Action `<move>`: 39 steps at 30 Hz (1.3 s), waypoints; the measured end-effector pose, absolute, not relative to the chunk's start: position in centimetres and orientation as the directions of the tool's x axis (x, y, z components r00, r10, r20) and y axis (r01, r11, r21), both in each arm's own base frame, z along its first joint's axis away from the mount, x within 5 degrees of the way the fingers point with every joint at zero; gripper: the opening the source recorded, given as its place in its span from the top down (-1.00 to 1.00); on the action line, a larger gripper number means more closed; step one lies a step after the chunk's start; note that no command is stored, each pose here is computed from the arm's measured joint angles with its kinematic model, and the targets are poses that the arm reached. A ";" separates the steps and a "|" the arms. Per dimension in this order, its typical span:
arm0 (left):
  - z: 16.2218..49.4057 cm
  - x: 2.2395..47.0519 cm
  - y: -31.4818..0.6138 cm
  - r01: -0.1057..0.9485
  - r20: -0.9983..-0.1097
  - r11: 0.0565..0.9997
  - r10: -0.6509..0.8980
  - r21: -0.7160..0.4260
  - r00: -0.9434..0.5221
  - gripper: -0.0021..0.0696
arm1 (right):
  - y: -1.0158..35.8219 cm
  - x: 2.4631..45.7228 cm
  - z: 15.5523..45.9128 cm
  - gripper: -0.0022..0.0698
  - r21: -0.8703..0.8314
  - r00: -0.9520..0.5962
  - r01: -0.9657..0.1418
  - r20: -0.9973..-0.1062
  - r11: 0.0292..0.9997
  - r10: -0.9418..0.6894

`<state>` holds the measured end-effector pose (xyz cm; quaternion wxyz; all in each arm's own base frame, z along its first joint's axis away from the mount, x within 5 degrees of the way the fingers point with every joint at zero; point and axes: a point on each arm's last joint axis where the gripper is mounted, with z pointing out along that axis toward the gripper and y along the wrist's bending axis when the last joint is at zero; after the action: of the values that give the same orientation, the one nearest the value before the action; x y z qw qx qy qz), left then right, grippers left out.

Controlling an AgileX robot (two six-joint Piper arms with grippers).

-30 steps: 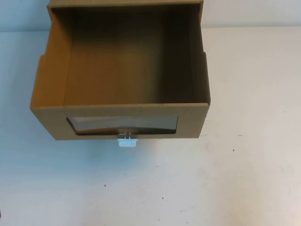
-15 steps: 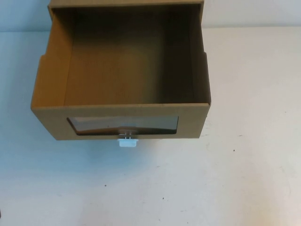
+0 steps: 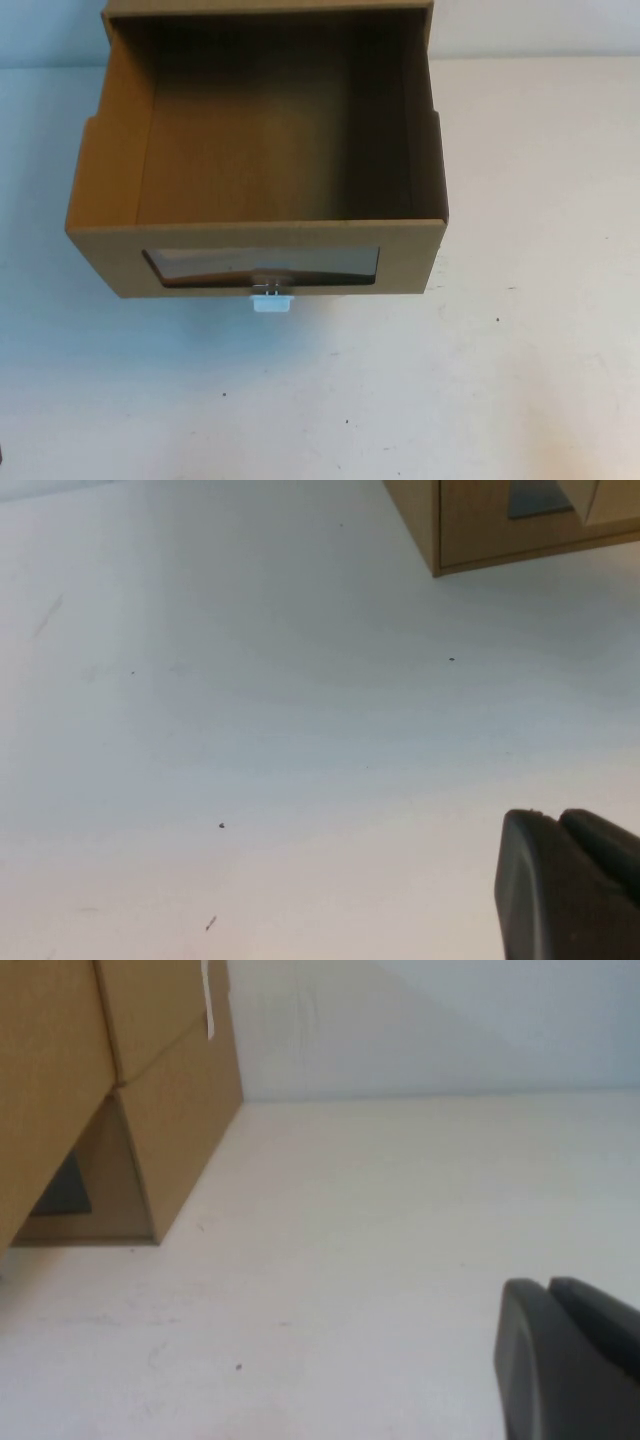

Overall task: Open the shoe box
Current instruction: 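Pull the top drawer of the cardboard box fully open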

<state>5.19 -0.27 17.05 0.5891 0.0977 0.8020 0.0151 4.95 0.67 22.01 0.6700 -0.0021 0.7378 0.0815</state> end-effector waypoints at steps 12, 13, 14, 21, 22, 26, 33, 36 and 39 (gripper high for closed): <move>17.1 5.2 -0.3 0.139 -0.942 0.980 0.174 0.139 -0.287 0.95 | 0.8 5.2 17.1 0.98 0.122 -0.320 -0.093 -0.944 0.988 0.087; 17.1 5.2 -0.3 0.139 -0.942 0.980 0.174 0.139 -0.287 0.95 | 0.8 5.1 17.0 0.98 0.122 -0.330 -0.093 -0.940 0.988 0.085; 17.1 5.2 -0.3 0.139 -0.942 0.980 0.174 0.139 -0.287 0.95 | 0.8 5.1 17.0 0.98 0.122 -0.335 -0.092 -0.939 0.988 0.085; 17.1 5.2 -0.3 0.139 -0.942 0.980 0.174 0.139 -0.287 0.95 | 0.8 5.1 16.9 0.98 0.124 -0.341 -0.093 -0.936 0.988 0.086; 17.1 5.2 -0.3 0.139 -0.942 0.980 0.174 0.139 -0.287 0.95 | 0.8 5.1 16.9 0.98 0.126 -0.341 -0.093 -0.936 0.988 0.087; 17.1 5.2 -0.3 0.139 -0.942 0.980 0.174 0.139 -0.287 0.95 | 0.8 5.1 16.9 0.98 0.128 -0.341 -0.093 -0.936 0.987 0.089; 17.1 5.2 -0.3 0.139 -0.942 0.980 0.174 0.139 -0.287 0.95 | 0.8 5.1 16.9 0.98 0.128 -0.339 -0.093 -0.937 0.987 0.089; 17.1 5.2 -0.3 0.139 -0.942 0.980 0.174 0.139 -0.287 0.95 | 0.8 5.1 16.9 0.98 0.128 -0.338 -0.094 -0.937 0.987 0.089; 17.1 5.2 -0.3 0.139 -0.942 0.980 0.174 0.139 -0.287 0.95 | 0.8 5.1 16.9 0.98 0.128 -0.337 -0.094 -0.937 0.987 0.089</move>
<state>5.19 -0.27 17.05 0.5891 0.0977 0.8020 0.0151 5.08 0.81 16.94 0.5759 -0.0013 0.8137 0.0795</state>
